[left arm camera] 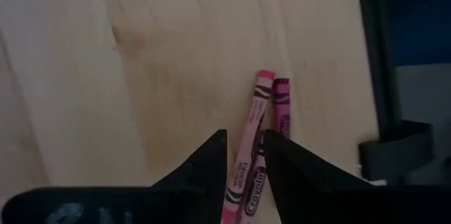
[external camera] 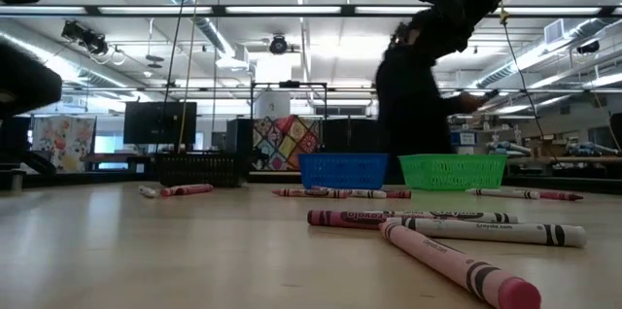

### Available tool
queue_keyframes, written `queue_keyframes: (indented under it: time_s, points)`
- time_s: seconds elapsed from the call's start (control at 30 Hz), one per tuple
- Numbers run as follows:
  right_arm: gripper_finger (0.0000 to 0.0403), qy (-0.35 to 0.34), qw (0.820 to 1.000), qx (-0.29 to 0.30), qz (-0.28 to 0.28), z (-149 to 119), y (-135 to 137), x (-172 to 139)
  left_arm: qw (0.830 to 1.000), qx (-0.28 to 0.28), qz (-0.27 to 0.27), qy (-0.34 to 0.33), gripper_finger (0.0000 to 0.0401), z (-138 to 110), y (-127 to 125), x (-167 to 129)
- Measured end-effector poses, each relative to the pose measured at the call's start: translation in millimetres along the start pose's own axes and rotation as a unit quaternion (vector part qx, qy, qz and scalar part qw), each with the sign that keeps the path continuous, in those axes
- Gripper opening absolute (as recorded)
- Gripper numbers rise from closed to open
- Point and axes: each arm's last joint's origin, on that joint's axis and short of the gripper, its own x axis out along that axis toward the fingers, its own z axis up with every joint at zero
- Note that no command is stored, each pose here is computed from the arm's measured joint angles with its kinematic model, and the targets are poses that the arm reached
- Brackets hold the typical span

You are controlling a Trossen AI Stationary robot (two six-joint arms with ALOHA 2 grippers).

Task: Sort crayons
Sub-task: Put the pink crayon into the black bin

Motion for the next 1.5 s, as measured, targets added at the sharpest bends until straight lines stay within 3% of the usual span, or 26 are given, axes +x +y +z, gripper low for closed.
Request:
queue_keyframes:
  time_s: [1.5]
  points:
    - [0.0113,0.000,1.000,0.005,0.001,0,0,0,0.998,-0.015,0.050,0.025,0.0103,-4,11,7]
